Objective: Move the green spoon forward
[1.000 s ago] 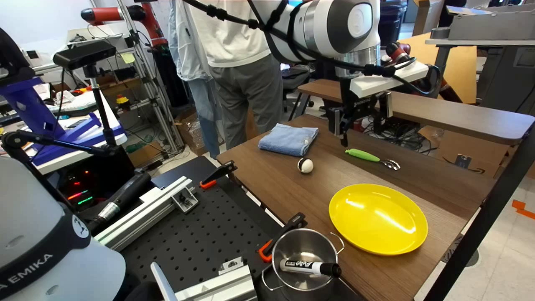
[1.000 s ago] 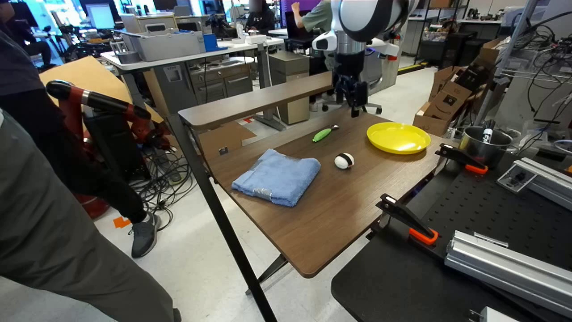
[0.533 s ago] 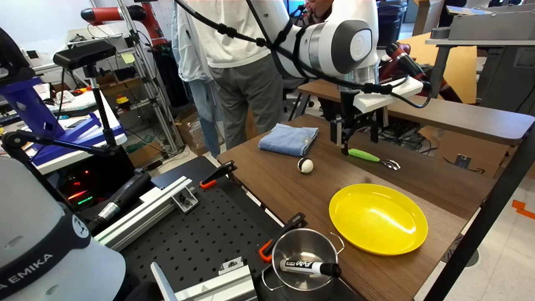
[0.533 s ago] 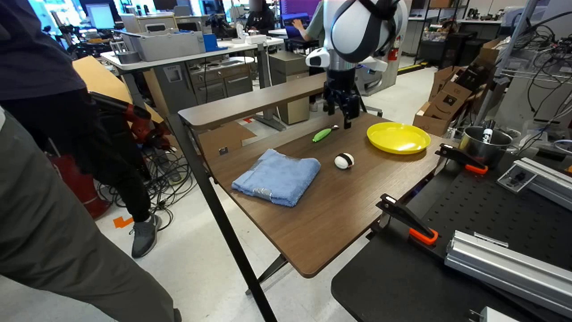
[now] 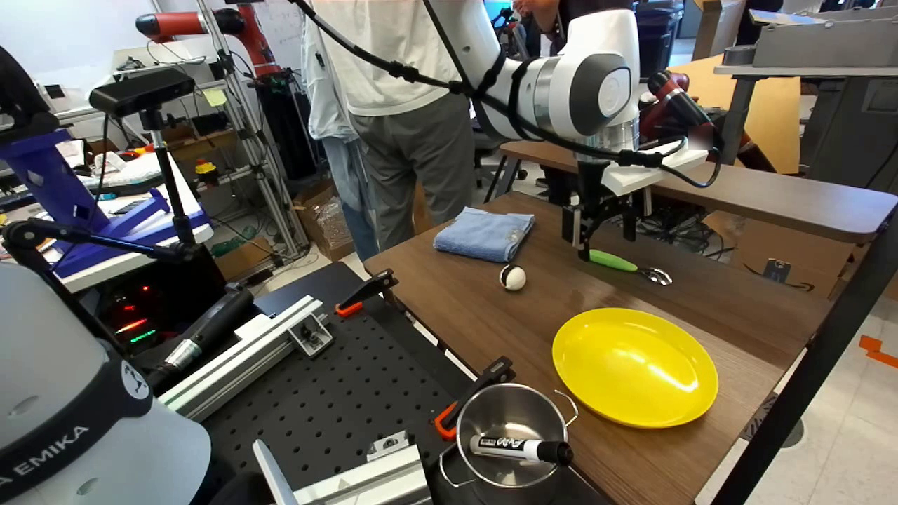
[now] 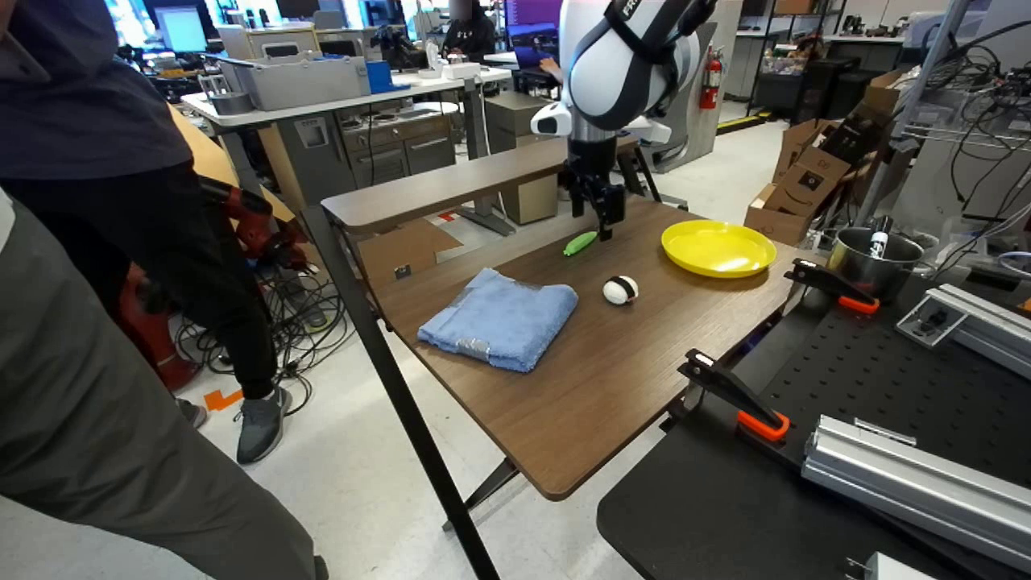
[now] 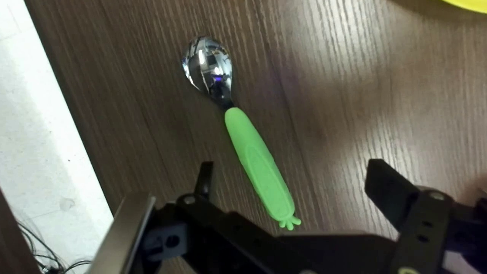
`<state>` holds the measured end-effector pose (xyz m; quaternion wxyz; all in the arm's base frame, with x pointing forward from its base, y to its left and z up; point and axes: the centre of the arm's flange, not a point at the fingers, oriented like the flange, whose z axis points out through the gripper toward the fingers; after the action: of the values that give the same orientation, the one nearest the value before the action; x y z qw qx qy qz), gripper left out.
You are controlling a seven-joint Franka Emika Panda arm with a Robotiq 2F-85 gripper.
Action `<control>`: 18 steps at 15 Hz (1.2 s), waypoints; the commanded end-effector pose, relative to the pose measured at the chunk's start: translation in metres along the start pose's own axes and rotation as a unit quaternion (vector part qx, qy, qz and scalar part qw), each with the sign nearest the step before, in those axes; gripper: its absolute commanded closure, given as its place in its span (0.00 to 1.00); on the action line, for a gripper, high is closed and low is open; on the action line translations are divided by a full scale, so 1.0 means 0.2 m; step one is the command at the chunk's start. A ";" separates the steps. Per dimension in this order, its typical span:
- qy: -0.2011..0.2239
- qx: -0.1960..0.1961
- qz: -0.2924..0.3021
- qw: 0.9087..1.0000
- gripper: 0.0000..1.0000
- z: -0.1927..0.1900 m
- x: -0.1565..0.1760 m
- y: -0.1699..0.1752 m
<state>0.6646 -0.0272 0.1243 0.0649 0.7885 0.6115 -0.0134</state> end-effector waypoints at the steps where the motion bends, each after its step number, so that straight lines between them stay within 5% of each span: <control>1: -0.009 0.020 -0.024 0.999 0.28 0.08 0.04 0.11; 3: -0.016 0.031 -0.027 0.999 0.33 0.12 0.04 0.12; 12: -0.036 0.051 -0.031 0.998 0.99 0.19 0.07 0.17; 18: -0.038 0.064 -0.046 0.996 0.94 0.16 0.06 0.11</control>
<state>0.6936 -0.0268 0.0974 0.0434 0.7802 0.6206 -0.0653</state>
